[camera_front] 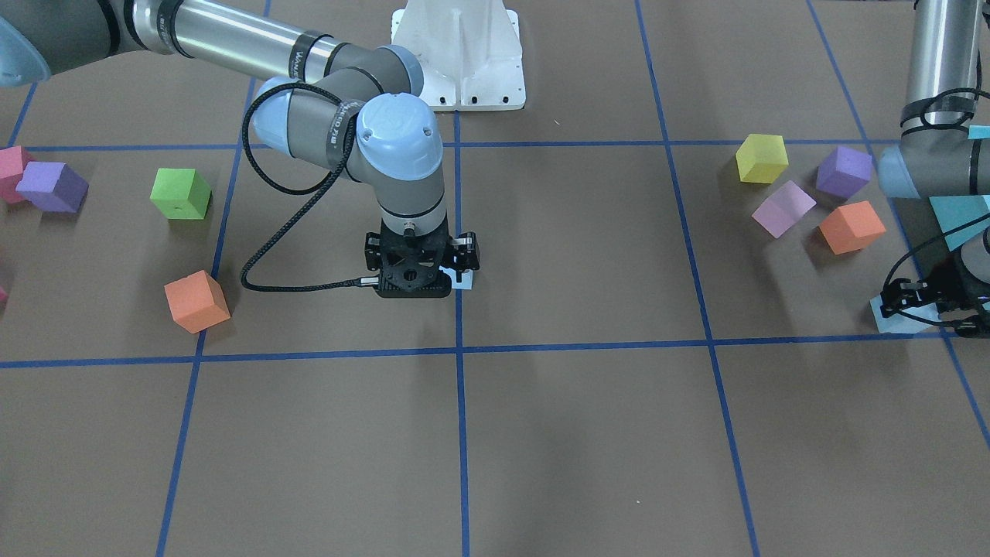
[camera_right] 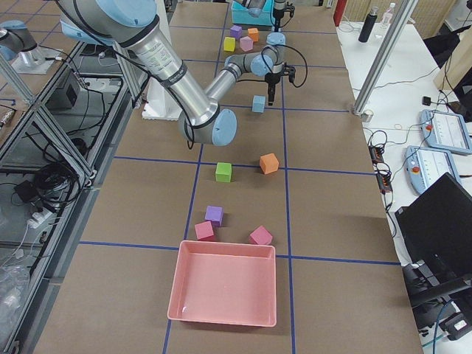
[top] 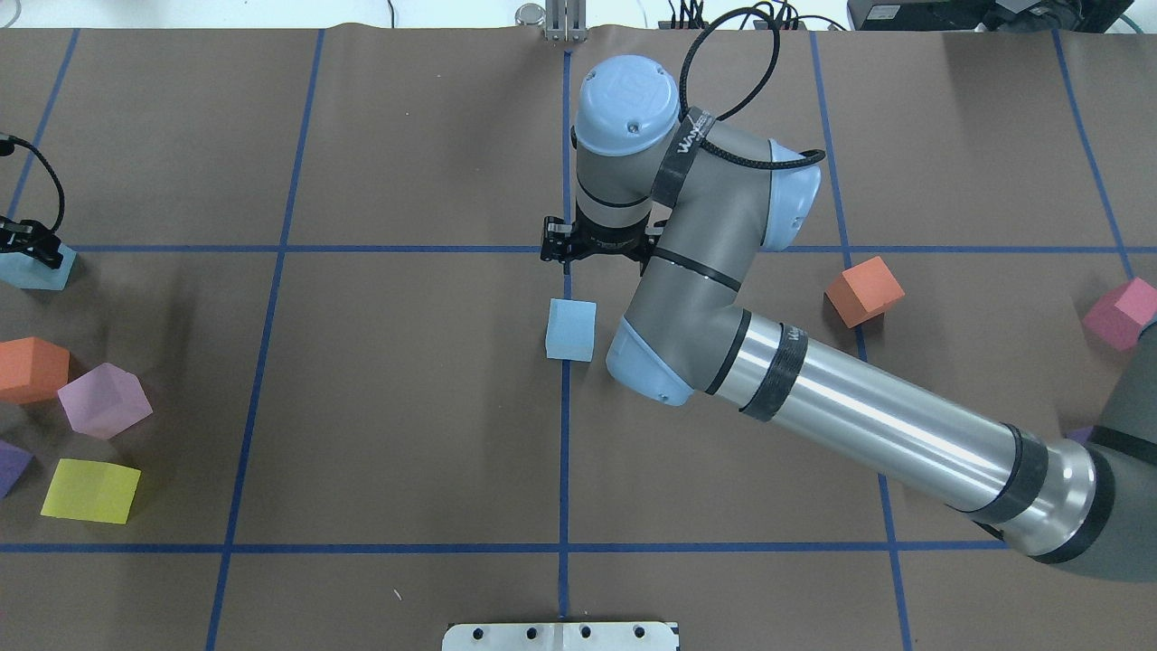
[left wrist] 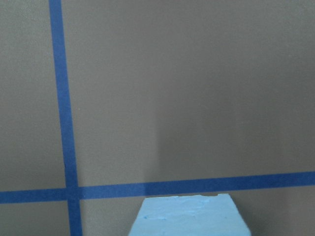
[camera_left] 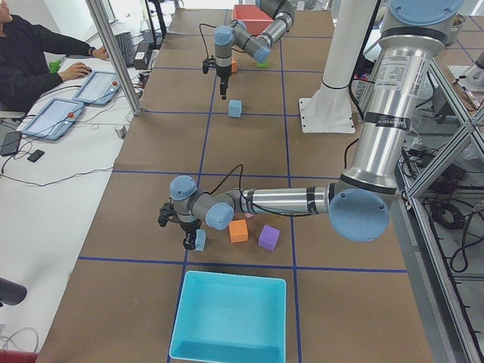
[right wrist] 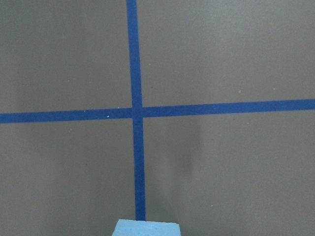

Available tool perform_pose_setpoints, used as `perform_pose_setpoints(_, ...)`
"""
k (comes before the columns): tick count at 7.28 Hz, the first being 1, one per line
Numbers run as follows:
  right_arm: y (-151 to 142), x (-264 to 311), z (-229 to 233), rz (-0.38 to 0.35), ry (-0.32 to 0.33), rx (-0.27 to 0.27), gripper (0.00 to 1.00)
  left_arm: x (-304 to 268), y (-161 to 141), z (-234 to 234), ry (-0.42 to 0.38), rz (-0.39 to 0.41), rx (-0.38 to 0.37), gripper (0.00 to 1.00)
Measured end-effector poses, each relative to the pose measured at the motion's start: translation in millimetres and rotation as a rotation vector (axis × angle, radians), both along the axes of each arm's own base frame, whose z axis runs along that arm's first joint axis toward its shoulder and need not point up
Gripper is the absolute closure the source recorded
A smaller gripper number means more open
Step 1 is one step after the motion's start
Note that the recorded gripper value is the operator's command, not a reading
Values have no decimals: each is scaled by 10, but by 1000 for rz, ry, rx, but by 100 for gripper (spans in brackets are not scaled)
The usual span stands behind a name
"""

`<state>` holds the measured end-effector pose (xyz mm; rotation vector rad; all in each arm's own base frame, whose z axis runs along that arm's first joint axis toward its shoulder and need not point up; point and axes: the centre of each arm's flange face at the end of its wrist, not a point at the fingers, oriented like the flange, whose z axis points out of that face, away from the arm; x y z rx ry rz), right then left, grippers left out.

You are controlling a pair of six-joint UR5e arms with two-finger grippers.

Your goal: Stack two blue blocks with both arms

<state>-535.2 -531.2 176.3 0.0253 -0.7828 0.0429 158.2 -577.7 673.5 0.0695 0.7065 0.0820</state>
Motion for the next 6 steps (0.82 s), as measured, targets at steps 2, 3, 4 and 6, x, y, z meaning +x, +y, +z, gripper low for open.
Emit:
perform_pose_setpoints(2, -392, 899, 136, -27, -14, 12, 0, 22, -37, -113, 11, 0, 13, 41)
perform_pose_setpoints(3, -637, 1480, 407, -46, -14, 26, 0, 69, -85, -293, 40, 2, 11, 41)
perform_pose_setpoints(4, -850, 2101, 692, -73, -4, 48, 0, 154, -175, -645, 102, -2, -24, 41)
perform_pose_setpoints(6, -1111, 3250, 1143, -121, 39, 80, 0, 299, -389, -1874, 172, -48, -110, 41)
